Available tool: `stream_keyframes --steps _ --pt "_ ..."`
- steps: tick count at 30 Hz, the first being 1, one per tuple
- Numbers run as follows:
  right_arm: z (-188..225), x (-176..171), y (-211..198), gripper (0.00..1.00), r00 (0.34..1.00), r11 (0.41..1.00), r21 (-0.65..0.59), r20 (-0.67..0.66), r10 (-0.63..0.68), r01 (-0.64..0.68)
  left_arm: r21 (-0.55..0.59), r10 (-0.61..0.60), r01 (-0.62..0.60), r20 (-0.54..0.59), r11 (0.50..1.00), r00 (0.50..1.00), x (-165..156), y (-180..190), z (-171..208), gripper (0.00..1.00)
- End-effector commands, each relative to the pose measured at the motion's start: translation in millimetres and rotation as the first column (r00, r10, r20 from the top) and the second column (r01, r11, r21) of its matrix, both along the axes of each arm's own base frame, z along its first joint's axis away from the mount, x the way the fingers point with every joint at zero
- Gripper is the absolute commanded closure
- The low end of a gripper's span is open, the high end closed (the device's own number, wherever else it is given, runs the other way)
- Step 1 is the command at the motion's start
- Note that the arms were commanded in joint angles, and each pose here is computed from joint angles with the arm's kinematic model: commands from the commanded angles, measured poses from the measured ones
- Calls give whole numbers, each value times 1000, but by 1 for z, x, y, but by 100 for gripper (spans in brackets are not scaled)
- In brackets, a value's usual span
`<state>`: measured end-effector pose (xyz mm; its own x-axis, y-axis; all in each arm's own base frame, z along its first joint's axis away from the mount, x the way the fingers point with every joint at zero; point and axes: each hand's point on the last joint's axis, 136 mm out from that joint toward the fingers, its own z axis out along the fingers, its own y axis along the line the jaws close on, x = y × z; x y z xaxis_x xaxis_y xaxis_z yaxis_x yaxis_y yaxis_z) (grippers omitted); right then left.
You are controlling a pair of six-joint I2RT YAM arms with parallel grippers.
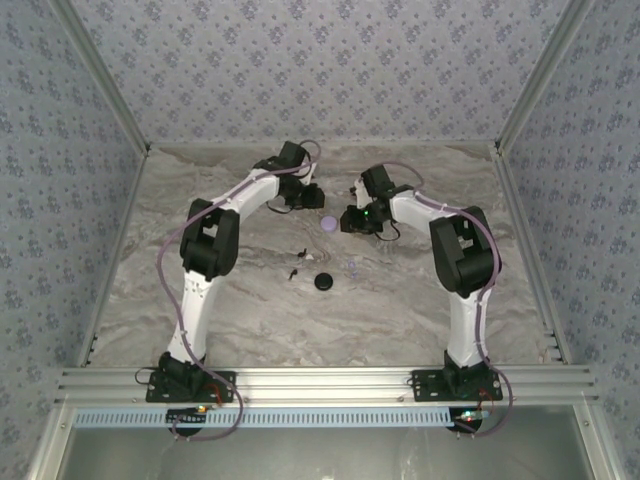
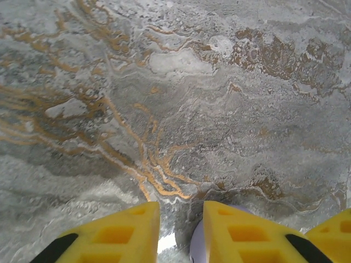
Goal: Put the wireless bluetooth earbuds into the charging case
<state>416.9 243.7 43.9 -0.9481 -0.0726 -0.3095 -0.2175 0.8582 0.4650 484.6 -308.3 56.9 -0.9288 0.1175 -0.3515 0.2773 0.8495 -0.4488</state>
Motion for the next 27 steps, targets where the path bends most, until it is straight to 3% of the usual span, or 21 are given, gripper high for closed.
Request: stream_keyframes --steps 1,5,27 --pt "-5 -4 10 75 998 1000 16 -66 5 -4 -6 -8 8 -43 1000 999 -4 -6 -4 77" --pt "-11 -3 17 77 997 1000 19 -82 7 -6 9 -6 6 -47 1000 999 -1 -7 -10 81" --pt "-28 19 9 80 992 996 -59 -102 -68 62 106 11 7 -166 994 986 -49 19 -28 82"
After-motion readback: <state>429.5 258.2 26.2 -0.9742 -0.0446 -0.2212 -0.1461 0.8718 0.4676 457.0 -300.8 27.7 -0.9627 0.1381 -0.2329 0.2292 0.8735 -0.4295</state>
